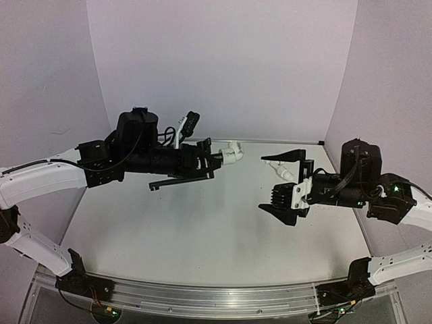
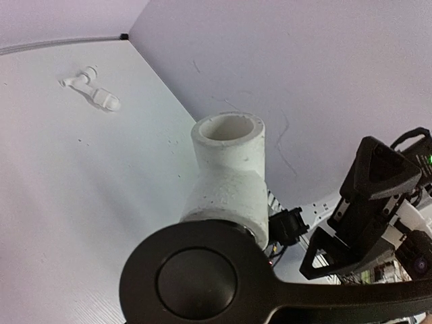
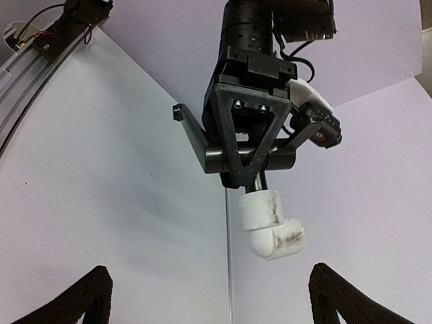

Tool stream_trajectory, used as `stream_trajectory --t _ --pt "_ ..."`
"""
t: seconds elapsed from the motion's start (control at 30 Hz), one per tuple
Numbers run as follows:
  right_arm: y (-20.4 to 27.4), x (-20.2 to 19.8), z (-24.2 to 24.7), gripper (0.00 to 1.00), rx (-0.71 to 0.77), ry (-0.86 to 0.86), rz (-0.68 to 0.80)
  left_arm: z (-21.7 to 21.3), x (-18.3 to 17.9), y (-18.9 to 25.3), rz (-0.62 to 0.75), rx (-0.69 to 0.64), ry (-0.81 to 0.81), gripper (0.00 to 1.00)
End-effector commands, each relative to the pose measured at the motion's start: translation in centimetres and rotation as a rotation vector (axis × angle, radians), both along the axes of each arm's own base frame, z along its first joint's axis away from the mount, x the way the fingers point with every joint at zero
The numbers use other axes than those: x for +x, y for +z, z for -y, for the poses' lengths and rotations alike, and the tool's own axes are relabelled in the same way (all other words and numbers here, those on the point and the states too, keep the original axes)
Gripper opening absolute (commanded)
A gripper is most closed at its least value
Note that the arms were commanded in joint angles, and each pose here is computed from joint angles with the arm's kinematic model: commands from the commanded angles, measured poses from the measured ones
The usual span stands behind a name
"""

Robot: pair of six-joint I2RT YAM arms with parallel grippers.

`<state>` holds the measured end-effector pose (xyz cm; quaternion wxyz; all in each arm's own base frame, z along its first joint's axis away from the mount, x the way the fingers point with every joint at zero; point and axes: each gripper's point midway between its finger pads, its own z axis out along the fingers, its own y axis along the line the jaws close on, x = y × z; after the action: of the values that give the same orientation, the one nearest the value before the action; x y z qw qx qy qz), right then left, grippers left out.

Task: Install the water faucets

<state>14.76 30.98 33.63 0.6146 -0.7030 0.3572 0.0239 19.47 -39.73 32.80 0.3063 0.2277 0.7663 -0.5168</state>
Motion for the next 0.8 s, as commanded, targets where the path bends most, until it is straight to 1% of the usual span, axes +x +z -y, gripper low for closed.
stream_trajectory --t 0.0,0.1,0.17,0.27,0.4,0.47,0.57,0.77 --pt "0.7 0.5 1.0 0.98 0.123 -0.050 -0.140 -0.9 4.4 4.0 0.182 -0.074 0.222 0.00" --pt "1.3 1.4 1.9 0.98 0.187 -0.087 -0.188 -1.1 7.0 0.9 0.242 0.049 0.324 0.00" --pt "2.1 2.0 2.4 0.98 0.256 -0.111 -0.240 -1.1 8.6 -1.3 0.296 0.128 0.379 0.00" --pt "2.8 2.8 3.4 0.98 0.331 -0.148 -0.295 -1.2 10.2 -3.1 0.390 0.171 0.433 0.00" --pt "2.4 3.5 4.5 0.98 0.380 -0.182 -0.360 -0.9 11.9 -4.8 0.513 0.184 0.490 0.00" --pt "1.9 3.5 4.8 0.98 0.394 -0.188 -0.385 0.0 12.8 -7.0 0.560 0.231 0.485 0.00" --pt "1.7 3.6 5.1 0.98 0.416 -0.196 -0.403 1.4 14.0 -9.8 0.582 0.275 0.480 0.00" --pt "1.6 3.6 5.5 0.98 0.421 -0.194 -0.394 3.9 15.5 -13.4 0.603 0.241 0.479 0.01"
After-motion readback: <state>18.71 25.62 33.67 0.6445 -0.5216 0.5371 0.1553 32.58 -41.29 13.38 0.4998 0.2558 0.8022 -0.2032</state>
